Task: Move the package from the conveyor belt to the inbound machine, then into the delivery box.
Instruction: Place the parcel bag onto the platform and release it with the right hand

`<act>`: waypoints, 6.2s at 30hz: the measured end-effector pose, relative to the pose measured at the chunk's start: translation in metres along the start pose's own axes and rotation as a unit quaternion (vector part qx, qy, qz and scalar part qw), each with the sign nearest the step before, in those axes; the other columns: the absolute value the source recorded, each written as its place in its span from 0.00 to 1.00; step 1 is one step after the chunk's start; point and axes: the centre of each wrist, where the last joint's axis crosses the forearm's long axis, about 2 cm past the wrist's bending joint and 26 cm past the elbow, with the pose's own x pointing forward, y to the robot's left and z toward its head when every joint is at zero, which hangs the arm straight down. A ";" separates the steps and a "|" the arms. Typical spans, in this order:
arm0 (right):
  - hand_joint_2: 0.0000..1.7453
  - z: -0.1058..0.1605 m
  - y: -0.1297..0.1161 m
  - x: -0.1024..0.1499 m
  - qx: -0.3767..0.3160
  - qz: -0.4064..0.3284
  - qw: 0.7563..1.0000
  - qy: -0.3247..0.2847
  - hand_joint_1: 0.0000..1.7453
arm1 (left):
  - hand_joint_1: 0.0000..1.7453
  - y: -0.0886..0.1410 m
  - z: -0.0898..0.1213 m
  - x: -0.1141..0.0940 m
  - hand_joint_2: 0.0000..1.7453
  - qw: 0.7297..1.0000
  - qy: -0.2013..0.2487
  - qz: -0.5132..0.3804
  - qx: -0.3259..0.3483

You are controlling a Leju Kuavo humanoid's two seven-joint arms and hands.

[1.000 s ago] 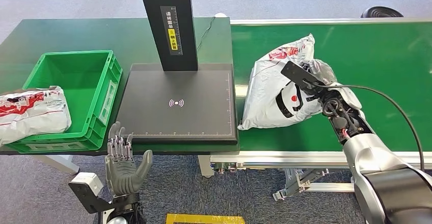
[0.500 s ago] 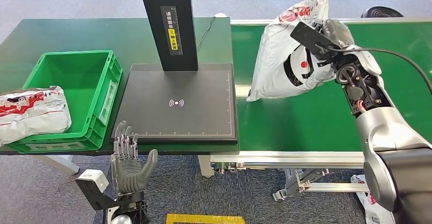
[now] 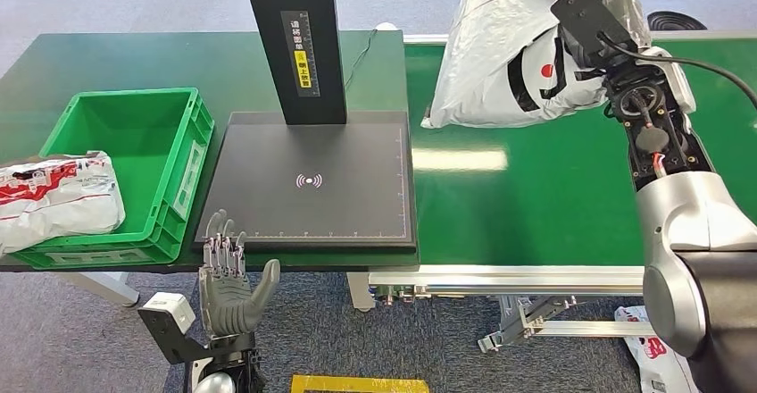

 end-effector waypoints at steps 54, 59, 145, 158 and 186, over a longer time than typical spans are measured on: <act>1.00 0.144 0.140 0.084 -0.066 -0.247 0.945 -0.206 1.00 | 0.00 0.005 0.000 -0.003 1.00 1.000 0.005 -0.014 0.013; 1.00 0.120 0.137 0.095 -0.035 -0.232 0.948 -0.217 1.00 | 0.00 0.005 0.001 -0.003 1.00 1.000 0.006 -0.013 0.015; 1.00 0.043 0.167 0.101 0.117 -0.110 0.973 -0.164 0.00 | 0.00 0.007 -0.004 -0.005 1.00 1.000 0.005 -0.019 0.015; 1.00 0.121 0.218 0.073 0.142 -0.143 0.968 -0.148 0.00 | 0.00 0.010 0.000 -0.004 1.00 0.999 0.004 -0.037 0.013; 1.00 0.134 0.188 0.067 -0.035 -0.170 0.975 -0.137 0.00 | 0.00 0.048 -0.030 0.003 1.00 0.986 -0.044 -0.157 -0.040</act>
